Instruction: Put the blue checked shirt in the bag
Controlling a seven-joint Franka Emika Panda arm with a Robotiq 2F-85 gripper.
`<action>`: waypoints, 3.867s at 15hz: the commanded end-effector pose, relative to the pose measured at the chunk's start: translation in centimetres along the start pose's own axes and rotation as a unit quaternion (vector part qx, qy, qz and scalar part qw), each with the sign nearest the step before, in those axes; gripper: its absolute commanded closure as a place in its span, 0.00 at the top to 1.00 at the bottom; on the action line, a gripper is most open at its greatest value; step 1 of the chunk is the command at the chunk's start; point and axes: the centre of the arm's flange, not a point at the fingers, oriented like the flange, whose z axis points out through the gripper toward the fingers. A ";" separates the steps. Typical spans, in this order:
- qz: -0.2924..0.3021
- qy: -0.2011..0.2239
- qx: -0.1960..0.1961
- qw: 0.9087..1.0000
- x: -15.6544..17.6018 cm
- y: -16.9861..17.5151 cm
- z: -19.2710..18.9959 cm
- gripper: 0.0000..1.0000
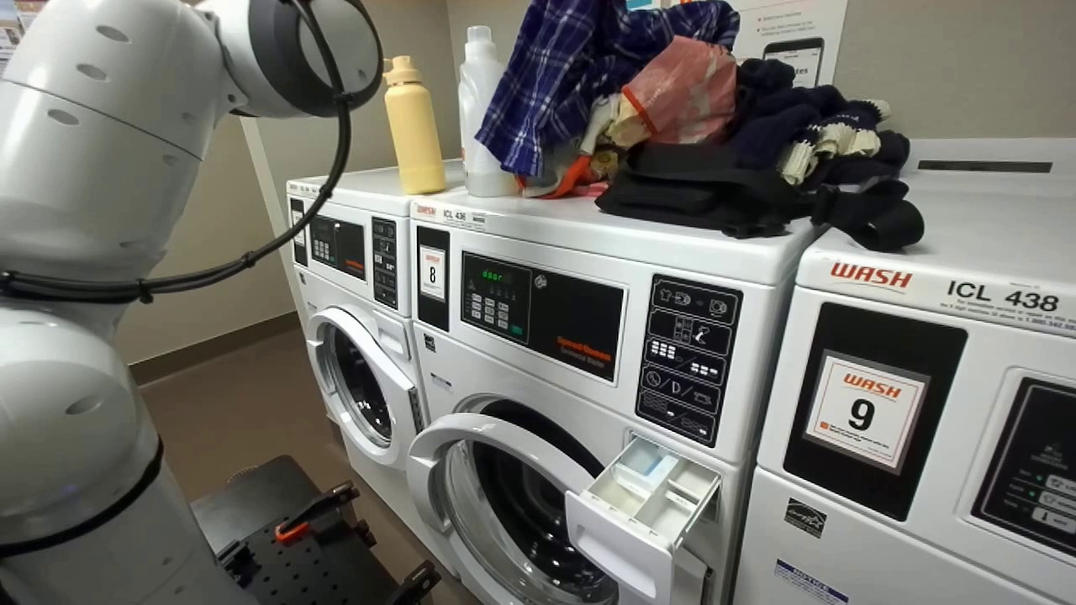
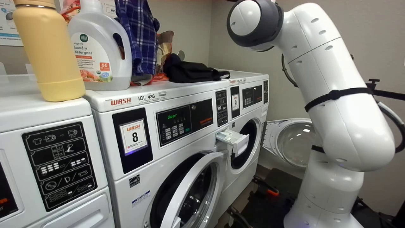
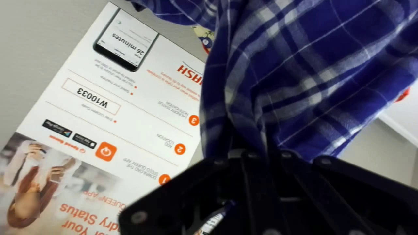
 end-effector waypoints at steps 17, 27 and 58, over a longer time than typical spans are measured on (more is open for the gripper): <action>0.125 0.023 -0.179 0.976 -4.6 -0.4 10.2 0.01; 0.105 -0.039 -0.164 0.980 -9.2 -0.7 15.6 0.01; -0.112 -0.330 0.139 0.927 -16.3 -0.4 -7.3 1.00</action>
